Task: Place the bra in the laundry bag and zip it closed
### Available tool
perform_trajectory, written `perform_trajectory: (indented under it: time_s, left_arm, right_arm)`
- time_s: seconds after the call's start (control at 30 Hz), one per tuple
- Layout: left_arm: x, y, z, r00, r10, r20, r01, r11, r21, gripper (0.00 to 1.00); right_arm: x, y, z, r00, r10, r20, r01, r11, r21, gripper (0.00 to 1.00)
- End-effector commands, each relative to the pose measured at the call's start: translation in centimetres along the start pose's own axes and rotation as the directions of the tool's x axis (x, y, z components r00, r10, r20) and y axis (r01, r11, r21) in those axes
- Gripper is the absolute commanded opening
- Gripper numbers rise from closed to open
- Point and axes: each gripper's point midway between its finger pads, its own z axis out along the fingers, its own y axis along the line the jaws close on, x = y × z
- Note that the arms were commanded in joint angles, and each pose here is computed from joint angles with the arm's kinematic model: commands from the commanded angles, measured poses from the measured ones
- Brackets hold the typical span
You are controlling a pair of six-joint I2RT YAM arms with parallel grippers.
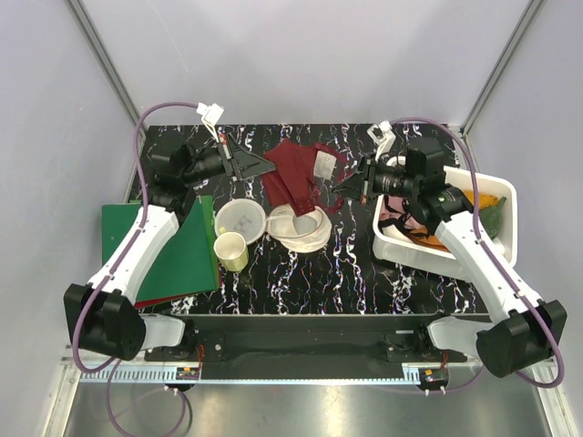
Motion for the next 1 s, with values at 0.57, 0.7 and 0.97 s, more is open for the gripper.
perform_trajectory:
  time_s: [0.57, 0.7, 0.97]
  left_arm:
    - [2.8, 5.8, 6.7, 0.979, -0.202, -0.003, 0.202, 0.979, -0.012, 0.00]
    - [3.5, 7.5, 7.5, 0.951, -0.309, -0.009, 0.309, 0.951, -0.001, 0.00]
    - [3.2, 9.7, 9.5, 0.902, -0.432, -0.017, 0.431, 0.895, 0.115, 0.00]
  right_arm:
    - [-2.0, 4.1, 5.7, 0.981, 0.077, -0.179, -0.072, 0.997, 0.035, 0.00]
    - [-1.6, 2.0, 7.0, 0.965, 0.164, -0.206, -0.136, 0.980, 0.142, 0.00]
    - [-1.0, -3.2, 9.5, 0.948, 0.228, -0.223, -0.144, 0.931, 0.336, 0.27]
